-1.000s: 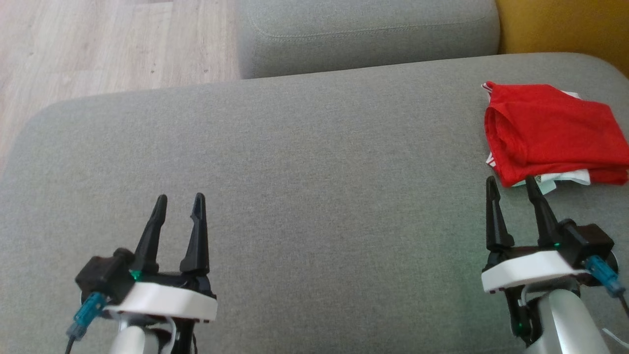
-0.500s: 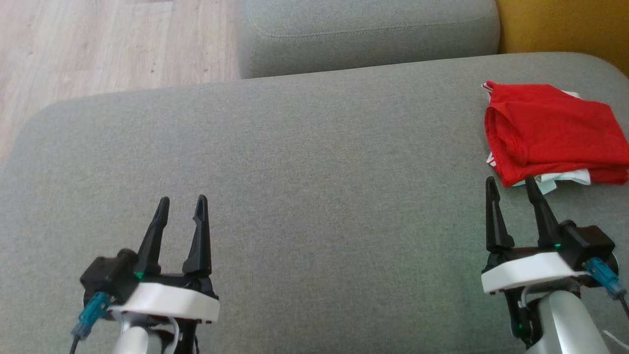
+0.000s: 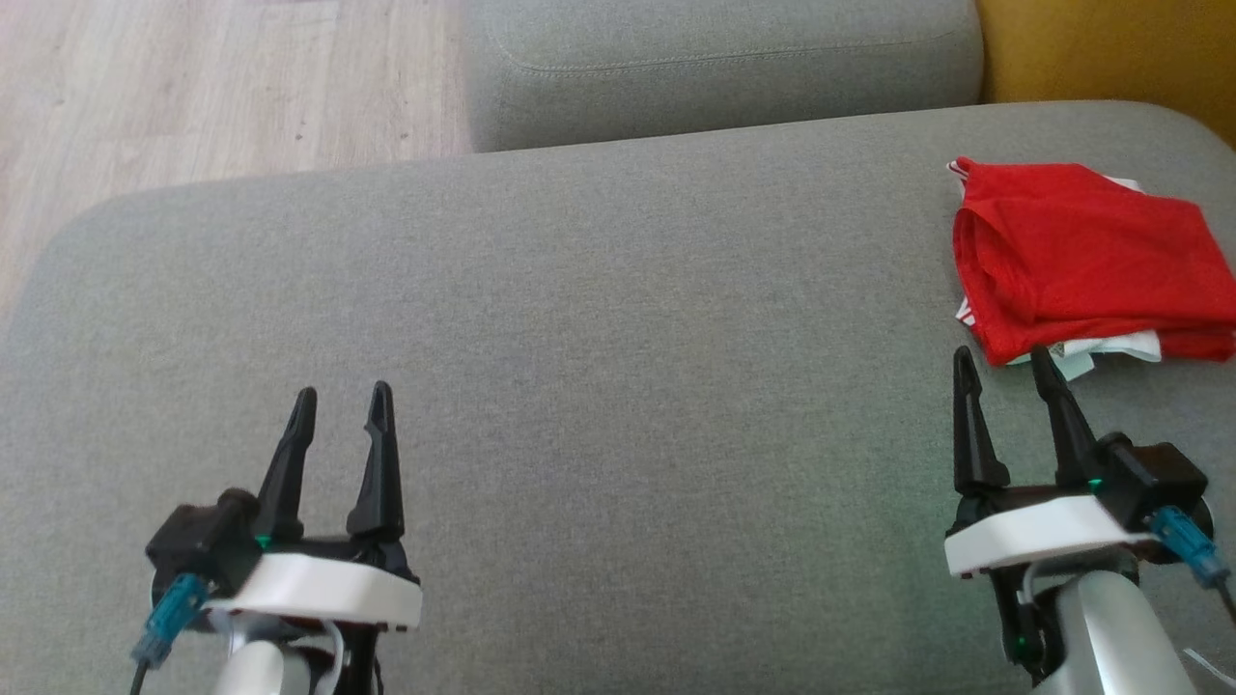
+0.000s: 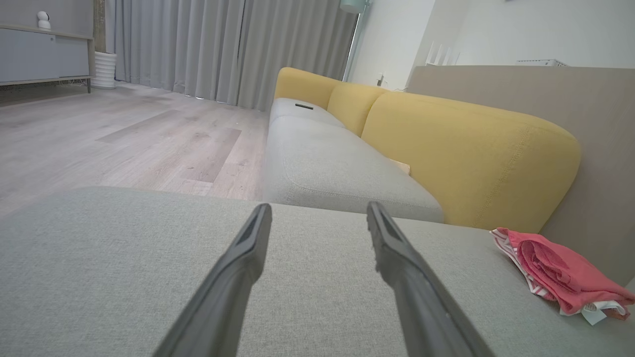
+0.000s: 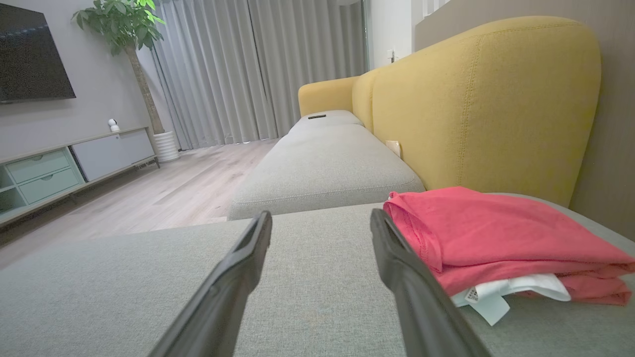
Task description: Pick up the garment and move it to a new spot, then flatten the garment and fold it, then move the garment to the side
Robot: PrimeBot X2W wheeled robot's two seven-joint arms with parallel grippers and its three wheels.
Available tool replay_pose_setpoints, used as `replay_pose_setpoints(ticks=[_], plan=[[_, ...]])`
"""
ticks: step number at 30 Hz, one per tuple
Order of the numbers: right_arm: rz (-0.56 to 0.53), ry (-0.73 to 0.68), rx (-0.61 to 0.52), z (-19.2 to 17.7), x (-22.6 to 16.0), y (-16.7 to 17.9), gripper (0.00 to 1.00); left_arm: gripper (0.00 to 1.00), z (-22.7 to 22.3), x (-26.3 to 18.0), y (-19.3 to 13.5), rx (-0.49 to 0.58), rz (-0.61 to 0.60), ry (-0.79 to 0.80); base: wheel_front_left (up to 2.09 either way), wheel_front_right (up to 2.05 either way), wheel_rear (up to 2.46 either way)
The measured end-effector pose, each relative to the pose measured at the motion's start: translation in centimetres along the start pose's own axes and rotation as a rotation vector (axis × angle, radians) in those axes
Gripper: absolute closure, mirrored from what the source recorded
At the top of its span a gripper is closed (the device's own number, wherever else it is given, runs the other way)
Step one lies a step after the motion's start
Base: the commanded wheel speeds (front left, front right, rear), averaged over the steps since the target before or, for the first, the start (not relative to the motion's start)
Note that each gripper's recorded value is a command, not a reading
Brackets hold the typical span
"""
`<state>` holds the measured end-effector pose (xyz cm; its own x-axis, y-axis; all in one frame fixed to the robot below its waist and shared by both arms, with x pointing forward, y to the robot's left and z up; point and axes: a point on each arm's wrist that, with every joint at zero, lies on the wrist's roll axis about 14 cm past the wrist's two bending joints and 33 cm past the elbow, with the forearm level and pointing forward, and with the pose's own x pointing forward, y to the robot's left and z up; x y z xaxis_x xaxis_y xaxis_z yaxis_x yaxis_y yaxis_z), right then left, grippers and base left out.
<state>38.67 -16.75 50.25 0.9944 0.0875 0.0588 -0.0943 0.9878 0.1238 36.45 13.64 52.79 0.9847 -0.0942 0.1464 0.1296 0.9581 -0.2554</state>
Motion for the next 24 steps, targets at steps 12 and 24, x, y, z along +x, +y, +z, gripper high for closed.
replay_pose_setpoints(ticks=[12, 24], plan=[[-0.007, -0.001, 0.007, 0.0, -0.1, -0.2, 0.00, 0.00, -0.7, 0.0, 0.1, -0.019, -0.002, 0.021, 0.00, 0.00, 0.00], [-0.024, 0.071, 0.018, -2.3, -1.1, -0.6, 1.00, 1.00, -2.9, -0.8, 0.7, -0.033, 0.029, 0.092, 0.00, 0.00, 0.00]])
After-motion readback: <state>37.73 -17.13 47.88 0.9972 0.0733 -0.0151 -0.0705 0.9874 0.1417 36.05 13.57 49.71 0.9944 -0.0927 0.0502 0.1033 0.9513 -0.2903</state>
